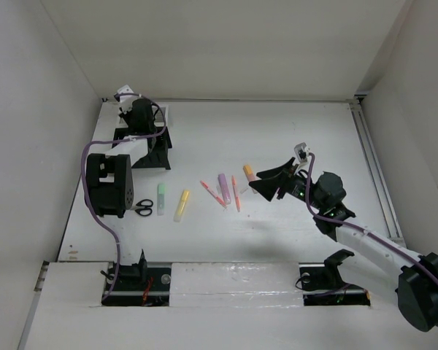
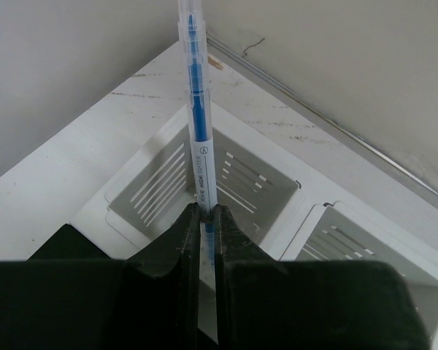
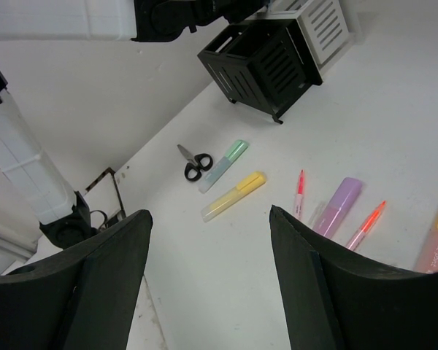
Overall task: Sort the stationery into containers
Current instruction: Place the pen in the storage box, then pick up the pen from the center of the board.
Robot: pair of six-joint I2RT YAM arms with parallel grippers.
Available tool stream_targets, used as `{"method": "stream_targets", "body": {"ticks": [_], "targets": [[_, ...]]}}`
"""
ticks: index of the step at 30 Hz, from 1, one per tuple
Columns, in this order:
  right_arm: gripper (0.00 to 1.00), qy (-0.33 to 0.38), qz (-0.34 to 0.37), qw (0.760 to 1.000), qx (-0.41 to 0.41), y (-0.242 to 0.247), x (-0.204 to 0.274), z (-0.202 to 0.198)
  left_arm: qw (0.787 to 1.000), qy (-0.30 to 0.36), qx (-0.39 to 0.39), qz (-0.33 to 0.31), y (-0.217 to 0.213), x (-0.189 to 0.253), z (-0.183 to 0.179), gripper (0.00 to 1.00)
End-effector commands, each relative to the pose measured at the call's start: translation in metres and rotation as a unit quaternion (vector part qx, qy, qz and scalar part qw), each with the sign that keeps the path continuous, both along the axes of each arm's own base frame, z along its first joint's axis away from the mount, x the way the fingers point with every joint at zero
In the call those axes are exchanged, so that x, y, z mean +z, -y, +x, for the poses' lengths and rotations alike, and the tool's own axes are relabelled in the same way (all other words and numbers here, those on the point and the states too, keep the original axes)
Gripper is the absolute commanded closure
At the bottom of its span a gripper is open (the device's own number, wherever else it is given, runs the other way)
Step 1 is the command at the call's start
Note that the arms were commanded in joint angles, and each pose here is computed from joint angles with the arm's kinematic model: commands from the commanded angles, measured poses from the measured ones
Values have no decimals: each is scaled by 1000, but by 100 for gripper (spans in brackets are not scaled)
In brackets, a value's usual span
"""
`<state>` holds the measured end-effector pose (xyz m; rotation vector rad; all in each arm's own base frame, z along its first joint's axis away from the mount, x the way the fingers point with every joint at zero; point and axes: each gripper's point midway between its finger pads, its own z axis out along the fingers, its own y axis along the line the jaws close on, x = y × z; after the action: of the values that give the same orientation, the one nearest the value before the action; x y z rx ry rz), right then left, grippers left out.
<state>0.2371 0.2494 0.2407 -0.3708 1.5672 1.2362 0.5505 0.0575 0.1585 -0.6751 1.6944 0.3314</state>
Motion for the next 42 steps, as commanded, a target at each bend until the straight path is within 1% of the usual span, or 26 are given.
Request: {"method": "stream_targets", "body": {"ticks": [1,7,8,9,12,16,20,22,23,27,28,29,30,32,33,34,35,36,37,38,39,40,41,42], "targets": [[28,27,9,1000,8,-1,10,-6,999,29,12,-10,0,20,5,97],[28,27,9,1000,4,1,10,-3,999,29,6,-12,2,22,7,83],[28,31,11,999,4,1,14,-3,999,34,6,-12,2,26,9,78],[28,31,11,999,4,1,14,-3,999,34,6,-12,2,26,9,76],[28,31,11,999,4,1,14,-3,999,34,1,-14,3,26,10,76],[28,23,7,1000,4,0,8,0,1000,25,2,-13,3,19,9,69],[28,19,5,1000,4,-1,5,1,999,37,-3,-18,10,30,9,66],[28,23,7,1000,4,-1,10,1,998,53,-15,-16,17,50,9,61],[28,27,4,1000,8,-2,9,0,998,53,-15,-15,22,50,8,59],[28,40,7,999,7,-3,21,3,995,90,-29,-21,29,93,2,52],[28,48,5,999,6,-3,27,4,993,107,-34,-23,30,111,-2,50],[28,54,-3,998,5,-3,27,5,993,113,-35,-24,30,120,-5,48],[27,44,-15,999,5,-4,21,8,991,126,-35,-25,30,134,-6,48],[25,56,-27,998,3,-5,28,12,990,135,-40,-27,30,151,-13,47],[24,39,-43,998,4,-6,18,16,989,141,-40,-27,30,161,-15,45],[22,42,-47,998,4,-8,24,19,988,146,-40,-23,34,171,-18,42],[12,31,-60,998,4,-10,17,24,988,150,-44,-20,39,180,-23,38],[10,33,-81,996,-2,-10,12,31,988,154,-31,-15,39,193,-29,34],[0,-2,-117,993,-15,-6,-7,37,988,153,-28,-11,41,201,-33,28],[0,-7,-134,991,-19,-9,-6,44,989,147,-35,-6,47,206,-34,19],[0,-24,-169,985,-36,-2,-22,50,990,134,-44,-6,52,222,-39,15],[0,-30,-183,982,-46,1,-26,54,991,122,-53,-9,57,227,-42,6],[0,-27,-189,980,-57,3,-21,58,992,110,-58,-21,60,232,-46,0],[0,-27,-207,976,-68,8,-25,62,995,65,-58,-47,63,217,-57,0]]}}
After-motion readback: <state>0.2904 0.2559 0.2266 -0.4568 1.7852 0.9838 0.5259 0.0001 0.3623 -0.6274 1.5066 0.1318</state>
